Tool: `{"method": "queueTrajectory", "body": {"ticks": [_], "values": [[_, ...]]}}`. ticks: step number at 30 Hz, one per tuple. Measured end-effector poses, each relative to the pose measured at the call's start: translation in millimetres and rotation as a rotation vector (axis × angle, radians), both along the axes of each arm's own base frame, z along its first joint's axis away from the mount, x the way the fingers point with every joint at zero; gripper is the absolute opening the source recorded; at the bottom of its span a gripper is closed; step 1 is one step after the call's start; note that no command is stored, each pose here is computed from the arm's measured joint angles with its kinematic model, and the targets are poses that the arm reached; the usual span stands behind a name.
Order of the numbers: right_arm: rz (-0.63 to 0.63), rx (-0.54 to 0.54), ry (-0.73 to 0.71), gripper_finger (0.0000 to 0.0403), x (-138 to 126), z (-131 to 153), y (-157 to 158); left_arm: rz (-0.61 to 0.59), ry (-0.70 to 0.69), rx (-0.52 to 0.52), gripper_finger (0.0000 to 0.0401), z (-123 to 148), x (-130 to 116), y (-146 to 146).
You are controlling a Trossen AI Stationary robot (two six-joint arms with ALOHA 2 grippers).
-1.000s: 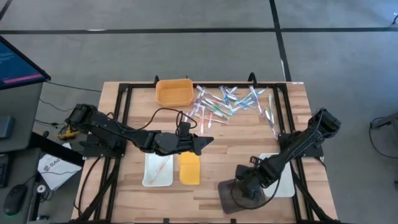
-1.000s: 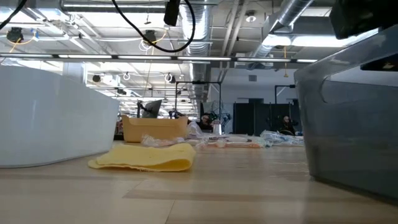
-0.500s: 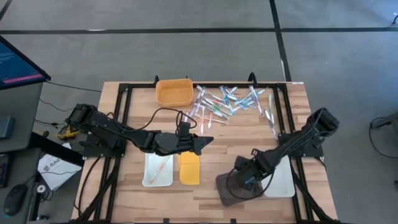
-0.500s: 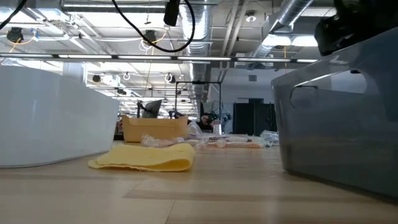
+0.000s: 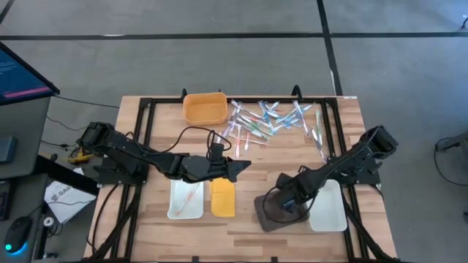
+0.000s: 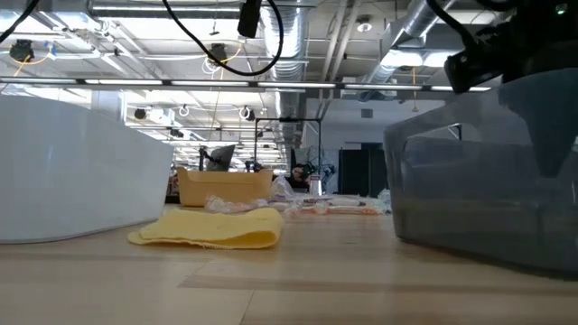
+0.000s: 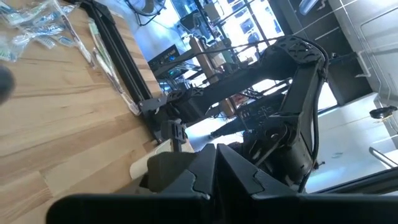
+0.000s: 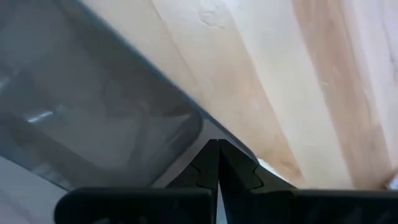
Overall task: Pick & Place Toothbrushes
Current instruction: Move the black bin to the bottom right of the table
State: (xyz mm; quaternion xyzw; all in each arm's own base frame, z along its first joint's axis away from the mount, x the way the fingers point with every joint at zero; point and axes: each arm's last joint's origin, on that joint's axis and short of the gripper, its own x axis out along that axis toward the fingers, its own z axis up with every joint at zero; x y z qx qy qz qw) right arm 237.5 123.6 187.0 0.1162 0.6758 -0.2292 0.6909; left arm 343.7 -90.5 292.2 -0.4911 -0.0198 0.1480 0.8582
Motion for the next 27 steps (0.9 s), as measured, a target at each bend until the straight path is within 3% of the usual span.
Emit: {"method": "queueTrajectory", "body": {"ticks": [27], "values": [[-0.066, -0.08, 0.105, 0.0, -13.9, 2.3, -2.8, 0.007, 0.0, 0.0, 0.0008, -0.1, 0.7, 2.3]]}}
